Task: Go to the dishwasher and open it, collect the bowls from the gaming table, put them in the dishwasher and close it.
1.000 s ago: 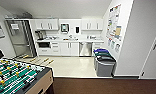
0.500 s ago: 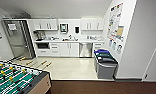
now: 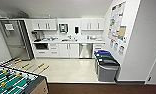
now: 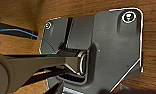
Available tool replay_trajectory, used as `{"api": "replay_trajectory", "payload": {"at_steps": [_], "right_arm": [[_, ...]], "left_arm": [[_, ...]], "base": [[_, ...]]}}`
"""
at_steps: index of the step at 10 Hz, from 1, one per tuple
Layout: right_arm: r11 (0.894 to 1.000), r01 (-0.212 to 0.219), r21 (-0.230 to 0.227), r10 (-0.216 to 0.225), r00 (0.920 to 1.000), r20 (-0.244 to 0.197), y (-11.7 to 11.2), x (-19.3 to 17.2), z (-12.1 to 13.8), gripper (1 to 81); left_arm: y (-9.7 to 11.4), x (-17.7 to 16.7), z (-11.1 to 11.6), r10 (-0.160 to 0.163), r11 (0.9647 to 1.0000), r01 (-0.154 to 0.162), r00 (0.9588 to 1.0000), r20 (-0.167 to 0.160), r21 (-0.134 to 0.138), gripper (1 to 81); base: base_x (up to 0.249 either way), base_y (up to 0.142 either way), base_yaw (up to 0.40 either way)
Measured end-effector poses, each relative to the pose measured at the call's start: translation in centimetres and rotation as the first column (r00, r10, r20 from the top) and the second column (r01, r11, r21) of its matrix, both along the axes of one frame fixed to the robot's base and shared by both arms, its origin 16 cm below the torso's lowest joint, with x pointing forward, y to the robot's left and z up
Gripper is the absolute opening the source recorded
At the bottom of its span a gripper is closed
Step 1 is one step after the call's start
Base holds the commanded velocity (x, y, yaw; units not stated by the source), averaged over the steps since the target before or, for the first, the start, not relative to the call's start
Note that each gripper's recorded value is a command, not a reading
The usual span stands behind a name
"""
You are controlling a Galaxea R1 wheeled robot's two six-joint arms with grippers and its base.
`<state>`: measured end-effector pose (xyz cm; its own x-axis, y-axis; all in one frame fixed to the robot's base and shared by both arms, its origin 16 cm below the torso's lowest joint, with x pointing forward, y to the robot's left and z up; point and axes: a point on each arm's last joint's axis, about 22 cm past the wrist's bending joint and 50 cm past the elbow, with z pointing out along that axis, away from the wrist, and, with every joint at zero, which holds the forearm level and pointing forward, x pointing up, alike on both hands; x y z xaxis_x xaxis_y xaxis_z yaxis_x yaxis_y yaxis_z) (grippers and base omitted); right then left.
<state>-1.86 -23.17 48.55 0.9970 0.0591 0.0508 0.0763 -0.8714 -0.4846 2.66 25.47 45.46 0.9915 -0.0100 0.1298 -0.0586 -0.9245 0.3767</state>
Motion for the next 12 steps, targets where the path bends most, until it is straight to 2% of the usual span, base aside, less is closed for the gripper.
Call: {"api": "replay_trajectory", "payload": {"at_steps": [2, 3, 6, 9, 12], "right_arm": [[1.0, 0.003, -0.025, -0.003, 1.0, -0.001, -1.3, 0.1, -0.4, 81.1], [1.0, 0.003, -0.025, -0.003, 1.0, -0.001, -1.2, 0.1, -0.4, 81.1], [1.0, 0.004, -0.025, -0.004, 1.0, -0.001, -1.3, 0.1, -0.4, 81.1], [1.0, 0.005, -0.03, -0.005, 1.0, 0.0, -1.4, 0.1, -0.5, 81.1], [1.0, 0.005, -0.029, -0.005, 1.0, 0.002, -1.3, 0.3, -0.5, 81.1]], "left_arm": [[3.4, 0.3, -0.2, 0.013, 0.9987, -0.014, 0.9999, 0.007, 0.049, 81.1], [4.3, 0.3, -0.1, 0.015, 0.998, -0.015, 0.9999, 0.008, 0.061, 81.1], [4.2, 0.3, -0.1, 0.015, 0.9981, -0.016, 0.9998, 0.008, 0.06, 81.1], [5.6, 0.3, 0.0, 0.016, 0.9968, -0.017, 0.9998, 0.009, 0.078, 81.1], [4.2, 0.3, -0.1, 0.016, 0.9981, -0.016, 0.9998, 0.009, 0.059, 81.1]], "base": [[0.198, 0.0, 0.0], [0.198, 0.0, 0.0], [0.198, 0.0, 0.0], [0.198, 0.0, 0.0], [0.199, 0.0, 0.0]]}}
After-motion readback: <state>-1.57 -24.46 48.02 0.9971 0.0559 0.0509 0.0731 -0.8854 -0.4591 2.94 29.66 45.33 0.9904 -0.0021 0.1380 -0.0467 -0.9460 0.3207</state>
